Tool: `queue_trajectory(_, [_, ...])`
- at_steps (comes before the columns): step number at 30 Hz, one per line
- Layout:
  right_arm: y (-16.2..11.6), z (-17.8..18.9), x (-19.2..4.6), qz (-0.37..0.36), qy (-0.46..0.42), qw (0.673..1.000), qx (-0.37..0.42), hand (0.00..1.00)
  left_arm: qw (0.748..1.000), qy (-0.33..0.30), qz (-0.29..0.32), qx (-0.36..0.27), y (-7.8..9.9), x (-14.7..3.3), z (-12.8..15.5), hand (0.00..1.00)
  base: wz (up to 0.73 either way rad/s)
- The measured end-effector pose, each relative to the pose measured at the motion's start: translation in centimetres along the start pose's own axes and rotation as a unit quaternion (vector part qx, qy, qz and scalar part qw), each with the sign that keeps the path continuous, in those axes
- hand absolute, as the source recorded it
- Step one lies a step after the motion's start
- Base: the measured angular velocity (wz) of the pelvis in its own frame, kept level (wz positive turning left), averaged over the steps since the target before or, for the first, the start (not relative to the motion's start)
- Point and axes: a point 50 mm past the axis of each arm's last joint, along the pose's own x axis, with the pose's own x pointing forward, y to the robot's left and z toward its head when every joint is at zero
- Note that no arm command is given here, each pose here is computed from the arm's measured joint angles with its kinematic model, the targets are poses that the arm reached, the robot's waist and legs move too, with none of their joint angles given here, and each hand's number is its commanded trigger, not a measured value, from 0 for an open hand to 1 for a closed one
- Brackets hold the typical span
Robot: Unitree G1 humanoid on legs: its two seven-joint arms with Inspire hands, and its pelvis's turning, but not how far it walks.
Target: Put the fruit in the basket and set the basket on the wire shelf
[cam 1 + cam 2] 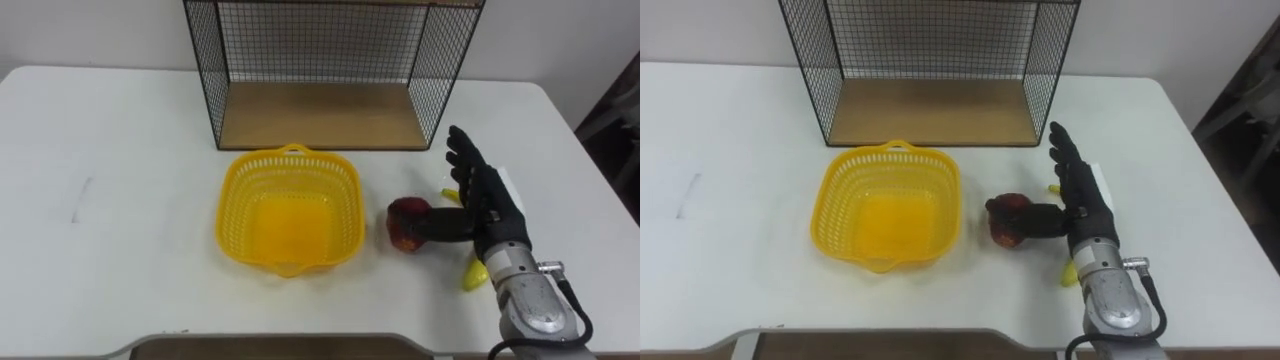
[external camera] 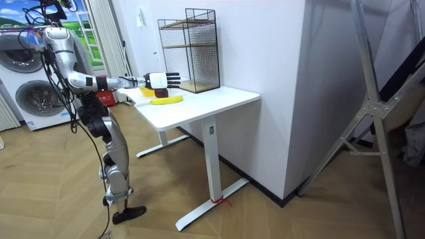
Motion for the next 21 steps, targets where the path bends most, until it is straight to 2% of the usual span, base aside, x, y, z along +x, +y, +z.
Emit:
queue_trajectory(12, [0.5, -0.1, -0.1, 0.030, 0.000, 0.999, -0.027, 0.00, 1.000, -0.014, 0.004, 0.001, 0.4, 0.2, 1.1, 0.00, 0.01])
queue_trajectory(21, [0.8, -1.1, -0.2, 0.050, 0.018, 0.994, -0.095, 0.00, 1.000, -0.015, 0.008, 0.009, 0.8, 0.2, 1.2, 0.00, 0.02])
